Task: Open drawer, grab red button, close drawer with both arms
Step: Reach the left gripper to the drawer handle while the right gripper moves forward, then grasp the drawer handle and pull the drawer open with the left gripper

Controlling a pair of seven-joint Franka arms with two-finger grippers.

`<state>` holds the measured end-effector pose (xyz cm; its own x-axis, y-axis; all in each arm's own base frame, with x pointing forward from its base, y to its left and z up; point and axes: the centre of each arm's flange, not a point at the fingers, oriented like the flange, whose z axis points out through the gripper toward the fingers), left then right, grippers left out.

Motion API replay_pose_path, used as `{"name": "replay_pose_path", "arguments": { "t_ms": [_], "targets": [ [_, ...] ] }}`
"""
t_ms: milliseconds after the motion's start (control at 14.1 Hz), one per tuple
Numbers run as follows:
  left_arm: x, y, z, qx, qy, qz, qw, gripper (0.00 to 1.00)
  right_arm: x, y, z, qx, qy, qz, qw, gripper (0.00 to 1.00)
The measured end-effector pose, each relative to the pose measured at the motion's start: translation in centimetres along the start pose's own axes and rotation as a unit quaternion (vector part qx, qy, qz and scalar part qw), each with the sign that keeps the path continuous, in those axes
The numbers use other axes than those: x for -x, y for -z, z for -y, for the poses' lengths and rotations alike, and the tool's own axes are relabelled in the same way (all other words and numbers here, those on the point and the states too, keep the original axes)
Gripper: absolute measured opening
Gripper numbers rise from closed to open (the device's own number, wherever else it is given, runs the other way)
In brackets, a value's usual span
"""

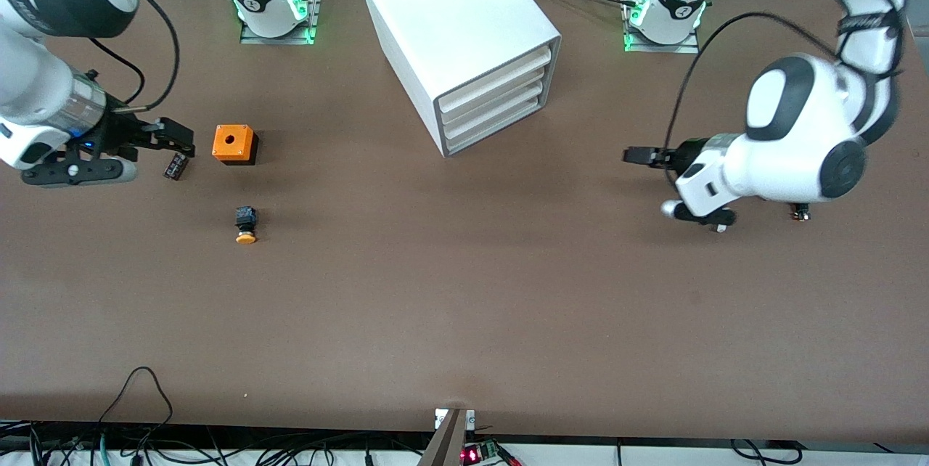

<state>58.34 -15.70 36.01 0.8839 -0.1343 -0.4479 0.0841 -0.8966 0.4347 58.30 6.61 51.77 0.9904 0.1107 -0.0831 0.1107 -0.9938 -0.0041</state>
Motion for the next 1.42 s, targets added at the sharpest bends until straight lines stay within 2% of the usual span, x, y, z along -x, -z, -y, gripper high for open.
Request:
{"name": "replay_pose_path", "arguments": {
  "t_ms": [142,284,426,497,994,1207,1278,1420],
  "targets": [
    [-1.2,-5.9,-1.1,0.075,-0.023,0.029,0.997,1.00,-0.6,-0.6,3.2,0.004,0.026,0.002,1.000,1.00],
    [-1.0,-11.9,-1.9,0.145,-0.048,0.061,0.986,1.00,-1.2,-1.4,5.5,0.007,0.042,0.007,0.999,1.00],
    [0.1,-16.8,-2.4,0.193,-0.062,0.092,0.975,1.00,-1.9,-2.4,6.8,0.010,0.052,0.012,0.999,1.00],
    [0.7,-18.7,-2.9,0.204,-0.070,0.104,0.971,1.00,-2.3,-2.9,7.6,0.012,0.058,0.013,0.998,1.00],
    [5.4,-26.1,-5.6,0.198,-0.093,0.173,0.960,1.00,-3.6,-4.7,13.2,0.021,0.100,0.018,0.995,1.00],
    [6.1,-27.2,-4.5,0.198,-0.086,0.181,0.960,0.99,-3.5,-5.0,17.0,0.025,0.128,0.016,0.991,1.00],
    [6.2,-27.6,-4.0,0.200,-0.086,0.179,0.959,0.94,-3.5,-5.2,18.1,0.026,0.136,0.016,0.990,1.00],
    [6.7,-28.4,-3.7,0.207,-0.099,0.177,0.957,0.71,-3.6,-6.0,19.7,0.026,0.148,0.021,0.988,1.00]
  ]
}}
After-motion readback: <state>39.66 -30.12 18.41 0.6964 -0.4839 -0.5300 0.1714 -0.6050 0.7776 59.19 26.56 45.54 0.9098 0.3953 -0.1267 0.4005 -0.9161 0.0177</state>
